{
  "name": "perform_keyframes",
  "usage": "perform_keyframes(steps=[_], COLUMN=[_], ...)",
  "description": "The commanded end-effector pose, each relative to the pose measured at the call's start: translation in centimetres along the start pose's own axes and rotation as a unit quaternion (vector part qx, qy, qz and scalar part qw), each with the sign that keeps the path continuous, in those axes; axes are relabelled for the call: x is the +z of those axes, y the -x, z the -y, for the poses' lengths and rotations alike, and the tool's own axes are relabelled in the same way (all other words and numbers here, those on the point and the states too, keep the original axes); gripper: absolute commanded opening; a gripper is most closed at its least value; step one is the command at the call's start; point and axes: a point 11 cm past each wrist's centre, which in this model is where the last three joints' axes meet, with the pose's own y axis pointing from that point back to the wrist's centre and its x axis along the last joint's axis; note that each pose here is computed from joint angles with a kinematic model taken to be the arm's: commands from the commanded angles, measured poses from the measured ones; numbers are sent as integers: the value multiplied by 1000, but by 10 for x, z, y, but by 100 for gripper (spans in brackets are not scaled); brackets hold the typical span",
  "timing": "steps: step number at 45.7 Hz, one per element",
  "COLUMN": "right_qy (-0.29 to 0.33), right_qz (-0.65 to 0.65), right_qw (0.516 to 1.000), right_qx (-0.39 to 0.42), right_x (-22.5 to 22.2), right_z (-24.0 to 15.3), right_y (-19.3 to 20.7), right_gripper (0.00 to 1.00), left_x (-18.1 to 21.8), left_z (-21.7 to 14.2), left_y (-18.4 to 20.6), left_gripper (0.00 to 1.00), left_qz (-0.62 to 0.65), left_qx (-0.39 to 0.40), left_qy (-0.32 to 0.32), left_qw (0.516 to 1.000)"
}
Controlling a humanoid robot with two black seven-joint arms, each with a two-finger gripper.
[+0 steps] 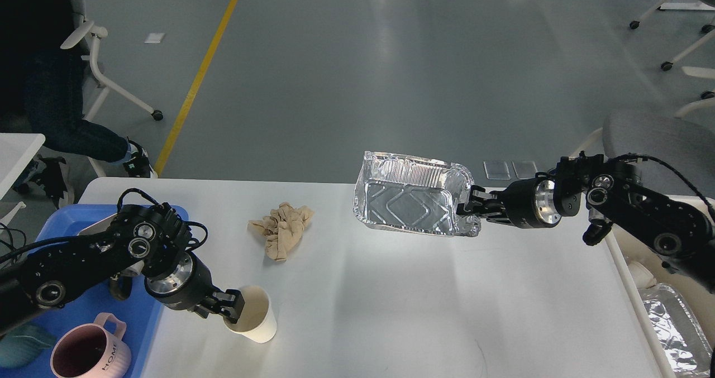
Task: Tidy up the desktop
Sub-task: 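Reach the left gripper to the white paper cup and grasp it, then lift the paper cup up and carry it toward the foil tray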
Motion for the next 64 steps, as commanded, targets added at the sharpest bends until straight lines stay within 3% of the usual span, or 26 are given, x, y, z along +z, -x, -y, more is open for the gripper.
perform_keyframes(steps=[1, 11, 28, 46, 64], right_qy=[2, 2, 3, 4, 7], right_qz=[2, 4, 5, 5, 6], right_qw=[1000, 1000, 1000, 1000, 1000], right_qx=[0, -2, -3, -4, -1], right_x=[3, 4, 5, 6, 9], right_z=[0, 0, 1, 1, -2], right_y=[1, 3, 4, 4, 3], right_gripper=[0, 0, 0, 0, 0], left_x=[0, -14, -31, -59, -78], left_z=[5, 4, -14, -122, -202], left_y=[1, -1, -7, -63, -74], left_gripper=[0, 0, 0, 0, 0], left_qz=[6, 14, -6, -116, -167], left_qx=[-1, 7, 27, 187, 257], left_qy=[-13, -63, -65, 30, 103], left_qw=[1000, 998, 998, 975, 946])
